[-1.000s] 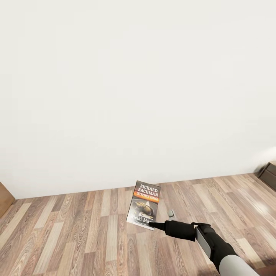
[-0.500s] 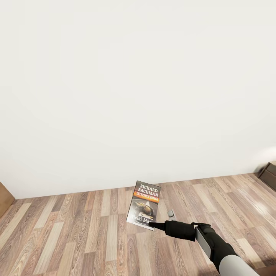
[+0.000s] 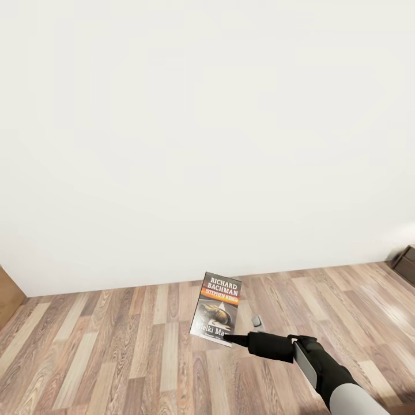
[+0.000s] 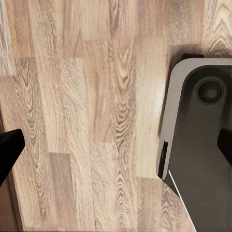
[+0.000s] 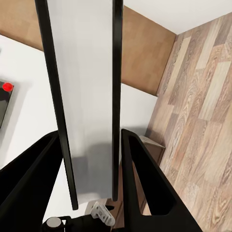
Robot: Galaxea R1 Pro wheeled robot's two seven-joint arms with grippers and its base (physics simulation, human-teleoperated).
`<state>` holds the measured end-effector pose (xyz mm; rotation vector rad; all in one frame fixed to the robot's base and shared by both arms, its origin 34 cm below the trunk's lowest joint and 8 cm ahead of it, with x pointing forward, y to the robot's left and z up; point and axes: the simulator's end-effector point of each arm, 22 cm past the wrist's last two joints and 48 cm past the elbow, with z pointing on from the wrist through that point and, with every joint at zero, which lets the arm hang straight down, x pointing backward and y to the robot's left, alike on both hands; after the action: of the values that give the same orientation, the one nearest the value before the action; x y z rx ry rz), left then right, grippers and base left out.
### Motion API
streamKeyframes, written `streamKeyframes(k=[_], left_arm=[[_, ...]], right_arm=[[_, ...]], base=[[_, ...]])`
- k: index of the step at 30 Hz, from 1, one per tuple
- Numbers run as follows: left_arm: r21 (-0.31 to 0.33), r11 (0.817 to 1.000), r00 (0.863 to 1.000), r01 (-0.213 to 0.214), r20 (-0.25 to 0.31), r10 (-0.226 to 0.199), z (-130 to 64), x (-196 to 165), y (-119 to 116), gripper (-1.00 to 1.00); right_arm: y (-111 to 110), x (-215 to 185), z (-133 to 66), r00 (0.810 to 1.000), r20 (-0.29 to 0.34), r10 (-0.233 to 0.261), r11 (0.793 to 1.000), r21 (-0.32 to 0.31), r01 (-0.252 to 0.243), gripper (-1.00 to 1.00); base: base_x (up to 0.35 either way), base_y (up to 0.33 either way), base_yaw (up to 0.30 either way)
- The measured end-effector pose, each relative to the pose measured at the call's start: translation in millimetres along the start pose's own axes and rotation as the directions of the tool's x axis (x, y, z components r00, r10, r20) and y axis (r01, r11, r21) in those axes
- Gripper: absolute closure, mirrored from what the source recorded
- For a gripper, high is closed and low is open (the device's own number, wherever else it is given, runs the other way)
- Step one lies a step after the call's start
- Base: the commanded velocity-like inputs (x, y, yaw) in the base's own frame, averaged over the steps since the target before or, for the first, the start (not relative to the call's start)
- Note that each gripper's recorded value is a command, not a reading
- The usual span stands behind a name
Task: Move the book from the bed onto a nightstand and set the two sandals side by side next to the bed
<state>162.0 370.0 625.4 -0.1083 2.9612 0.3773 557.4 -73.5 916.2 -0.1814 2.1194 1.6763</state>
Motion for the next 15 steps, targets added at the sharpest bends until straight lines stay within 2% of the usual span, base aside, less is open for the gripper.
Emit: streamKeyframes(k=[10,15], left_arm=[[0.000,1.000,1.000,-0.002,-0.007,0.002,0.0,2.7,0.2,-1.00],[0.000,1.000,1.000,-0.002,-0.009,0.002,-0.1,3.8,0.2,-1.00]], right_arm=[[-2.9,2.2,0.4,1.000,-0.003,0.007,1.000,0.002,-0.007,1.00],[-3.8,2.4,0.0,1.000,-0.002,0.009,1.000,0.002,-0.009,1.00]], base=[[0.000,0.000,0.196],[0.000,0.000,0.103]])
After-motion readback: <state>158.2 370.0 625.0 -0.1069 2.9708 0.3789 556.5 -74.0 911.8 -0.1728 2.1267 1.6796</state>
